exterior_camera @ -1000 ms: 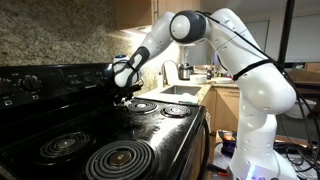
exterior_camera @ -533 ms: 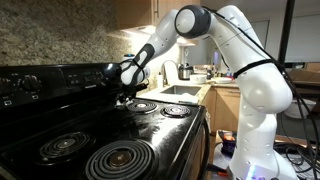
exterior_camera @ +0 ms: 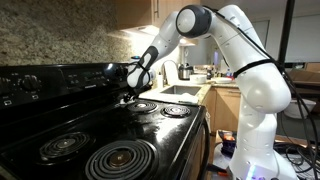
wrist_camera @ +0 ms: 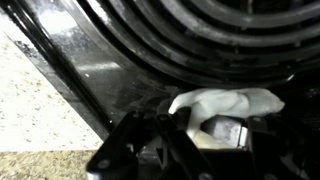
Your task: Use the cloth to wipe the stove
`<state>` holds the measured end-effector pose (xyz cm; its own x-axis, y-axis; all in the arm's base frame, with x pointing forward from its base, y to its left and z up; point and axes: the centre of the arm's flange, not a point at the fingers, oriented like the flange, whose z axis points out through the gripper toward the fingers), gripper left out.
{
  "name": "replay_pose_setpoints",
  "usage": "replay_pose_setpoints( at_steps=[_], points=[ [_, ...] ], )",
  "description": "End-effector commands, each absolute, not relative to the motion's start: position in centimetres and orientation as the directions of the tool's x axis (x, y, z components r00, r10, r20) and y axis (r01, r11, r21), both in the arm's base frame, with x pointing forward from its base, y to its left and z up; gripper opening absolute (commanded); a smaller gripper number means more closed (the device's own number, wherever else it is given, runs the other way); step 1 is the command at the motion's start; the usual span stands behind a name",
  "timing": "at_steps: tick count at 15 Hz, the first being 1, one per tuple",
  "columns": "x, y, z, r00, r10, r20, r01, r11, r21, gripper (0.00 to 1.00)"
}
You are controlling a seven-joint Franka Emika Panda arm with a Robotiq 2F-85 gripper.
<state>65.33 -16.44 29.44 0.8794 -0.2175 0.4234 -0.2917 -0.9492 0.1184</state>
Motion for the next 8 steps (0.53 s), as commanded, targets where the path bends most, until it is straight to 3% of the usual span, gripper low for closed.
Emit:
replay_pose_setpoints(
  at_steps=[1, 8],
  points=[
    [64.5, -19.9, 28.4, 0.880, -0.219, 0.421, -0.298, -0.946, 0.131, 0.08],
    [64.9, -26.0, 28.4, 0.865, -0.286, 0.413, -0.374, -0.916, 0.147, 0.08]
  ],
)
